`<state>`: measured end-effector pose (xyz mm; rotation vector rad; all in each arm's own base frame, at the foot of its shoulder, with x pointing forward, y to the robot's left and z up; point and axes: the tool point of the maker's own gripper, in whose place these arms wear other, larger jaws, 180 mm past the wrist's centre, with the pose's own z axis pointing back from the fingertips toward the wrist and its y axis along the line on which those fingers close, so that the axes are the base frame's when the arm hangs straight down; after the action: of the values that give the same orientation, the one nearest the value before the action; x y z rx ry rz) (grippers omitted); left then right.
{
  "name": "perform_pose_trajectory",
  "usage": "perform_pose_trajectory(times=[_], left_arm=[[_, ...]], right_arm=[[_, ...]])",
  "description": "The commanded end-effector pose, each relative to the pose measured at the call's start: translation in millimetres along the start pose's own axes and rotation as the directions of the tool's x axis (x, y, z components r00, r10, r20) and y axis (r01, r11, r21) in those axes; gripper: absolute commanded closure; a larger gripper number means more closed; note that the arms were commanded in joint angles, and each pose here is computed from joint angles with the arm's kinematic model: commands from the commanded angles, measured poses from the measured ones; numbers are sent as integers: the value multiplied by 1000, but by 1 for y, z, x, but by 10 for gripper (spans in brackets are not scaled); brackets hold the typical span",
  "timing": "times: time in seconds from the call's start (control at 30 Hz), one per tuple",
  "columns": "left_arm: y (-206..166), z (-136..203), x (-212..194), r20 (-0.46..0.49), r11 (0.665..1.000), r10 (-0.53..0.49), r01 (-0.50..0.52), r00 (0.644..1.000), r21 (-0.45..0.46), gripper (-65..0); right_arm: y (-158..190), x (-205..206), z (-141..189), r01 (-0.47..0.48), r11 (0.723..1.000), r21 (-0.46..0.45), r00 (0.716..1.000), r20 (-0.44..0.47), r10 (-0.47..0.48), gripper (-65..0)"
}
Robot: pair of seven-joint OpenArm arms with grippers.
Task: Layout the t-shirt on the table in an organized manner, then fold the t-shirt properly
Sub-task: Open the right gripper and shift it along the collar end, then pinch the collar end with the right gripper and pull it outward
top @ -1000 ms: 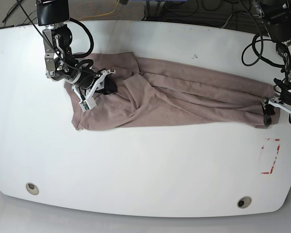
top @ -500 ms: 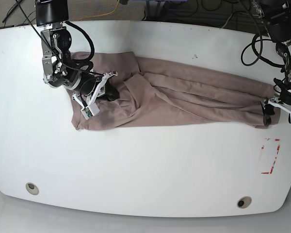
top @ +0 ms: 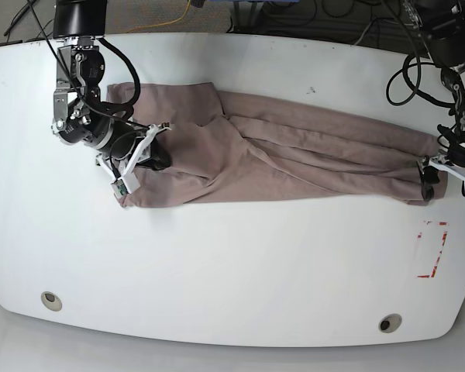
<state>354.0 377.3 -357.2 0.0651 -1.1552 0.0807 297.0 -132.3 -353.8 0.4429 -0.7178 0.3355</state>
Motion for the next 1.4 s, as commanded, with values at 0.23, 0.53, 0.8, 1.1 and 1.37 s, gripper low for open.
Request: perform_pose_trajectory(times=[0.23,0.53,0.8,1.1,1.37], left_arm=[[7,0,24,63,1000,-14,13,998,7,-650],[7,0,24,63,1000,-14,13,998,7,-650],[7,1,23,62,1000,-14,13,998,7,-650],[8,1,23,60,1000,-14,14,998,7,-650],[8,1,23,60,1000,-14,14,998,7,-650]], right_arm=[[-19,0,18,-39,998,-45,998,-50,37,-25],[-24,-16,22,-3,998,-60,998,-70,-1,-33],[-11,-8,11,26,999,-36,999,-22,-27,-311],[-5,1,-4,-3,998,-59,999,31,5,-417],[2,-12,-27,-77,996,-45,997,-10,77,-411]])
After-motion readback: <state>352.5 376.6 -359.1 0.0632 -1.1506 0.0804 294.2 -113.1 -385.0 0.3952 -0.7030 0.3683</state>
